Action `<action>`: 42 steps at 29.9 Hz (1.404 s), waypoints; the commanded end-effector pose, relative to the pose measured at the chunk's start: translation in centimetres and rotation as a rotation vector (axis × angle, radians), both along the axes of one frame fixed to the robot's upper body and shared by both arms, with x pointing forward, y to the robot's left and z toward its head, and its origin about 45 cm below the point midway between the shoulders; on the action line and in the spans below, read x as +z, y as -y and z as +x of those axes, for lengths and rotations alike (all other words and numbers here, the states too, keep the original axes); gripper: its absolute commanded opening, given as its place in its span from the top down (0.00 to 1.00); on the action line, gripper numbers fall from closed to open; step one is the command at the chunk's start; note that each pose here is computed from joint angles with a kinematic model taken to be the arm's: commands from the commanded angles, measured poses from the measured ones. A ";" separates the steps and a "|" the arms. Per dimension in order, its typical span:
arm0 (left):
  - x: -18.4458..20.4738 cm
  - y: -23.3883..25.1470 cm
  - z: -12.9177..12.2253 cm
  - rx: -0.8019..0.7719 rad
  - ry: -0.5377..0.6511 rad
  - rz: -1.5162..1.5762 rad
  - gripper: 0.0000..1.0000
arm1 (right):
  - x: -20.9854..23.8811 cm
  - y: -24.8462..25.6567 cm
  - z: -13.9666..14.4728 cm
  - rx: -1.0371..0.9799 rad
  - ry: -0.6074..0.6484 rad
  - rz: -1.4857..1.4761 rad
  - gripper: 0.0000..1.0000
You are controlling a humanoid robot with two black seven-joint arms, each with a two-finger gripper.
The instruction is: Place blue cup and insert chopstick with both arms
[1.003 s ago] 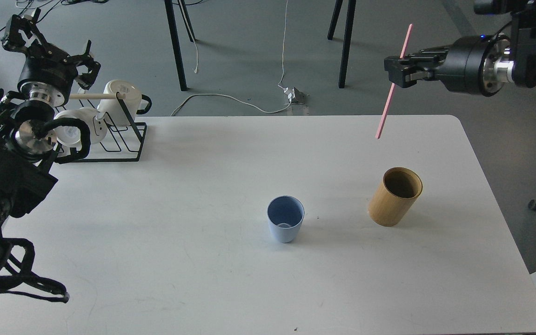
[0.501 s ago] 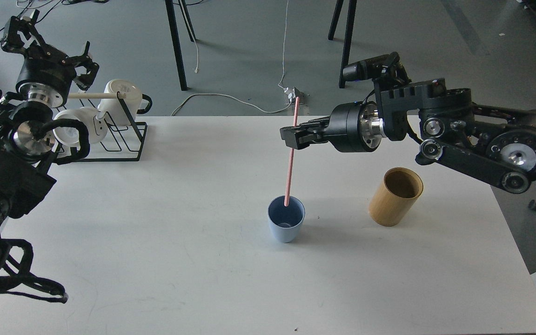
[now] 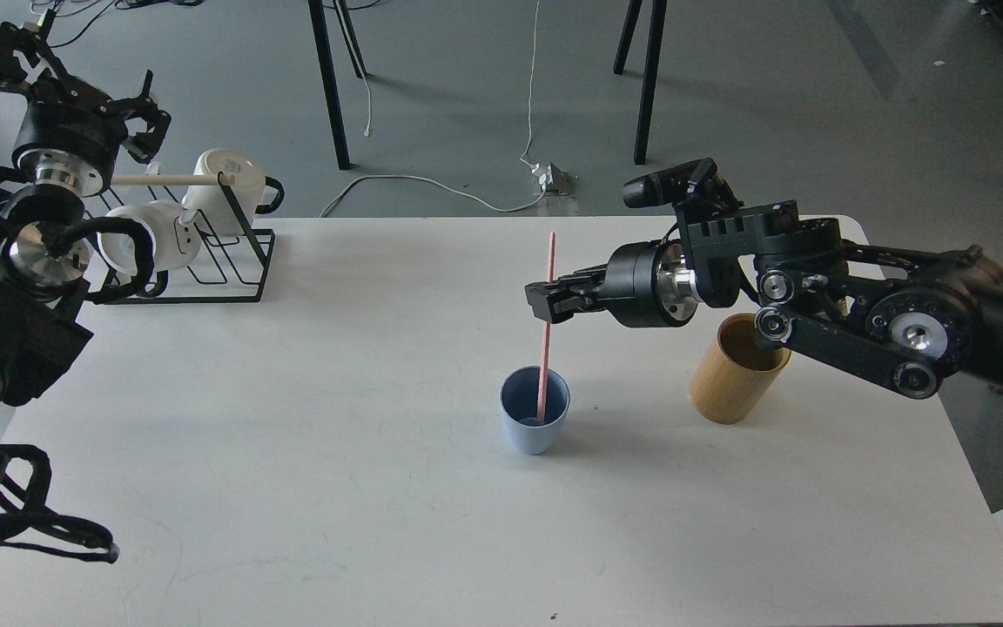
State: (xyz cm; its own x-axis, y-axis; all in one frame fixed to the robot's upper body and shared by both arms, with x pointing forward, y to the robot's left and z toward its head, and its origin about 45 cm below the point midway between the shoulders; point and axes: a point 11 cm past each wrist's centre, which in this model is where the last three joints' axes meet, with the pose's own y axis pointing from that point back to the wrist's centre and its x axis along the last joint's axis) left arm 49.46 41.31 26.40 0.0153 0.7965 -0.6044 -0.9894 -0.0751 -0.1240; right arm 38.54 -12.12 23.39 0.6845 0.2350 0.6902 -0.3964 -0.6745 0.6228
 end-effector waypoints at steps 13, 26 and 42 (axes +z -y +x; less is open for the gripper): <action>0.0 -0.1 0.0 0.002 0.000 0.002 0.01 | -0.4 0.6 -0.2 -0.023 -0.017 0.015 0.72; 0.2 0.0 0.1 0.002 0.007 0.002 0.01 | 14.4 7.6 6.7 -0.323 0.179 0.425 0.01; 1.1 2.0 1.2 -0.079 -0.032 -0.003 0.01 | 13.6 23.4 10.7 -0.941 -0.324 1.359 0.00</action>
